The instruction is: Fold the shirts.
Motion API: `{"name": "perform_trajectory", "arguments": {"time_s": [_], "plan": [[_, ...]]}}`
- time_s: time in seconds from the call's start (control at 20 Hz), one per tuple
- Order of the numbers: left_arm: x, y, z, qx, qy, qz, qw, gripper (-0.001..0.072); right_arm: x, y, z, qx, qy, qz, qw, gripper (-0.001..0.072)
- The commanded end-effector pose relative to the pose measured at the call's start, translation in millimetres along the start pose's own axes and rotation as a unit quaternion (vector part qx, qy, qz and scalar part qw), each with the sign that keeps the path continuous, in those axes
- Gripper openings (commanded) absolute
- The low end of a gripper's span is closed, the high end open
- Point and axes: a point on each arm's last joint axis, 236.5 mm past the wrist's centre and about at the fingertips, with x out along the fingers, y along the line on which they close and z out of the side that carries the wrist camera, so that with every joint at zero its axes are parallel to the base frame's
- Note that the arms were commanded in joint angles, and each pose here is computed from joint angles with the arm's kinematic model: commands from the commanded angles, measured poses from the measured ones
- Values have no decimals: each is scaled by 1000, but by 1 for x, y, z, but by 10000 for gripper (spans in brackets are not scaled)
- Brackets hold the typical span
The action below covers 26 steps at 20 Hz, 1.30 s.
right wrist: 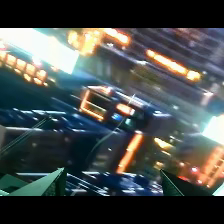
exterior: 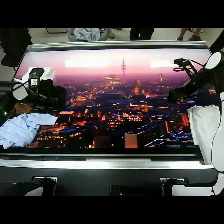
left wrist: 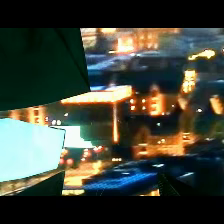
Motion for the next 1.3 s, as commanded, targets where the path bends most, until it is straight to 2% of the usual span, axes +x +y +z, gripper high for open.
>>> {"name": "perform_trajectory", "arguments": {"time_s": [0.0,0.95,1.25], "plan": [[0,0,0,0,0,0,1000,717,0,0,0,0,1,0,1000,676],[1,-1,2,0,-4,-1,1000,717,0,-6,11,0,-23,-13,1000,676],[1,-10,65,0,-131,-17,991,718,-3,-22,36,0,-75,-47,996,676]]}}
